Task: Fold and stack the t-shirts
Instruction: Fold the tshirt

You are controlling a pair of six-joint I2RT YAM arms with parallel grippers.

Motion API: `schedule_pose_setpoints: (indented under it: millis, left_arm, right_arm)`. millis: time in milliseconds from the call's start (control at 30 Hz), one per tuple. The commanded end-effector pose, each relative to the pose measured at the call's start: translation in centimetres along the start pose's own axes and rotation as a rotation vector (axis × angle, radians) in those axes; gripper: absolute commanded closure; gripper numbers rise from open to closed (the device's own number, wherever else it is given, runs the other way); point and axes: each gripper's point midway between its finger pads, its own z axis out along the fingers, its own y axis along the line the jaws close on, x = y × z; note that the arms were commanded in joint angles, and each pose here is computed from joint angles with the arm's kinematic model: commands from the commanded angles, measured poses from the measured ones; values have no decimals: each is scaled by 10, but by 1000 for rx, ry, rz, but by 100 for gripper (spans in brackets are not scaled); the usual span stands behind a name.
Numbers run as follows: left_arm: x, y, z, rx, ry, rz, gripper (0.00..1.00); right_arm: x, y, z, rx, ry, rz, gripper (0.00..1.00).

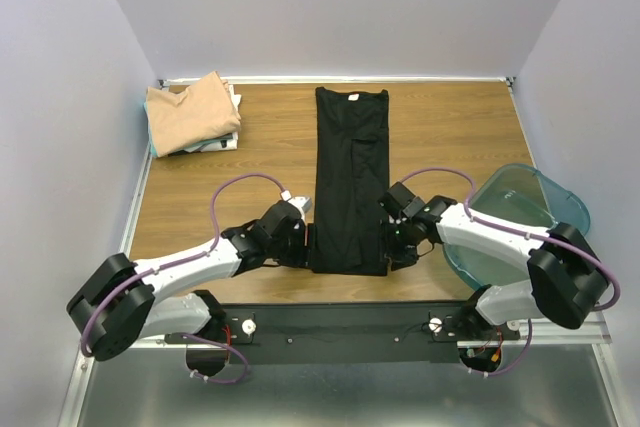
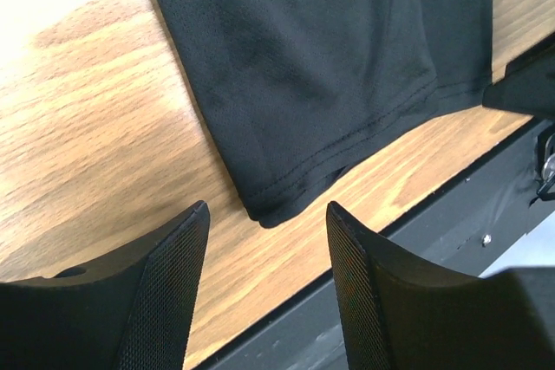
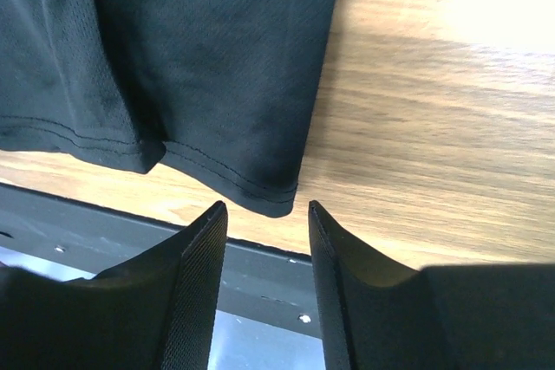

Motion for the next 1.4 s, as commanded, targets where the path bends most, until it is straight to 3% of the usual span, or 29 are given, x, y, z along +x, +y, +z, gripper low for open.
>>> schedule_pose_setpoints:
  millis: [0, 333, 433, 567, 700, 767, 833, 900, 1367]
  left_arm:
    - [2, -3, 7, 24, 19, 0, 36]
    - [12, 8, 19, -31, 88, -6, 43]
    - [15, 10, 21, -35, 100, -6, 55]
    - [25, 16, 23, -48, 138, -12, 57]
    - [33, 20, 22, -55, 154, -24, 78]
    - [34, 22, 21, -58, 151, -26, 80]
    - [33, 23, 19, -70, 146, -28, 85]
    - [33, 23, 18, -69, 139, -33, 85]
    - [31, 23, 14, -81, 133, -48, 87]
  right_arm:
    - [6, -3, 7, 44, 11, -10, 52]
    - [6, -3, 17, 81, 17, -31, 57]
    - [6, -3, 18, 87, 17, -29, 61]
    - [4, -4, 19, 93, 6, -30, 67]
    - [5, -6, 19, 100, 8, -25, 76]
    - [6, -7, 19, 100, 7, -19, 79]
    - [8, -7, 19, 99, 13, -15, 90]
    - [11, -9, 19, 96, 20, -7, 100]
    - [23, -15, 13, 92, 35, 27, 100]
